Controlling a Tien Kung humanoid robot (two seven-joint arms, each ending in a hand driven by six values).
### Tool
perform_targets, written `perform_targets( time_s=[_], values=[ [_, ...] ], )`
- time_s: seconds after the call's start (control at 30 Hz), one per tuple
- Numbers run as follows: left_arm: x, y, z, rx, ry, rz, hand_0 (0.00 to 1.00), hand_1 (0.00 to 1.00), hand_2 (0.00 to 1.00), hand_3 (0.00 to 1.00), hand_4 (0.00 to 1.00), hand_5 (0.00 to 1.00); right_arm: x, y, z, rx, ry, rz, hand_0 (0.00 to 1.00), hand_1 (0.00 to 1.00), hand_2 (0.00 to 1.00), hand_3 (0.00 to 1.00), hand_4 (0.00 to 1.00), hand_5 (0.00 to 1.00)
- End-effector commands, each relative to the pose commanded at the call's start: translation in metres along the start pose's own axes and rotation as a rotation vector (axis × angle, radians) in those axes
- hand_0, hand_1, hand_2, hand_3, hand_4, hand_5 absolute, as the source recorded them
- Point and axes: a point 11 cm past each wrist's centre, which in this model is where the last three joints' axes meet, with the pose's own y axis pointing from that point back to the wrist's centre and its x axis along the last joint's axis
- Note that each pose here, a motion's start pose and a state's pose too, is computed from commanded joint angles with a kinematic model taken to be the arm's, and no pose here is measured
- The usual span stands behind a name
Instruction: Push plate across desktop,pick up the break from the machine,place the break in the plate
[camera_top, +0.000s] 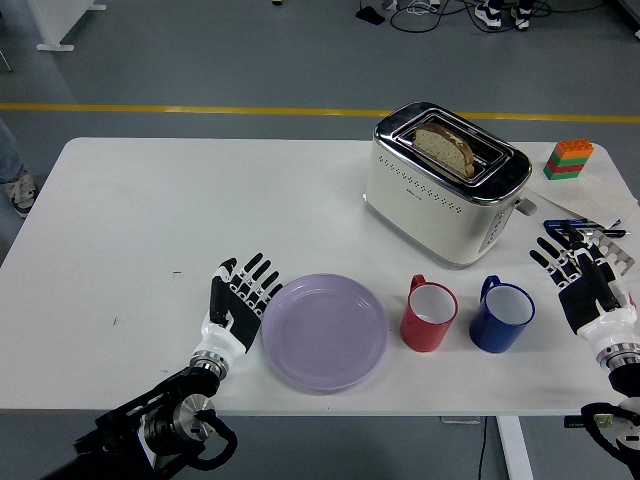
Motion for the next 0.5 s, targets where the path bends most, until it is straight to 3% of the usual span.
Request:
perform_targets(
  time_s=[0.3, 0.37, 0.4, 0.5],
  values=[
    [-0.005, 0.000, 0.015, -0.051, -0.009, -0.003, 0.832, 0.868, 0.896, 0.779, 0.528, 0.998, -0.001, 0.000, -0.003, 0.008, 0.000, -0.003, 0.721, 0.669, 0.660, 0.623, 0.522, 0.320],
    [-0.005, 0.001, 0.026, -0.087, -0.039, 0.007, 0.832, 0.868, 0.896, 0.779, 0.528, 0.998, -0.002, -0.001, -0.007, 0.017, 0.002, -0.009, 0.721, 0.669, 0.660, 0.623, 0.522, 0.320],
    [-0.006, 0.001, 0.029, -0.097, -0.053, 0.005, 0.762, 0.792, 0.855, 0.744, 0.525, 0.998, -0.002, -0.001, -0.008, 0.018, 0.002, -0.010, 0.723, 0.669, 0.659, 0.622, 0.522, 0.319],
    [-0.005, 0.006, 0.046, -0.155, -0.085, 0.015, 0.762, 0.792, 0.855, 0.744, 0.525, 0.998, -0.004, -0.002, -0.014, 0.032, 0.011, -0.016, 0.723, 0.669, 0.659, 0.622, 0.522, 0.319]
  ],
)
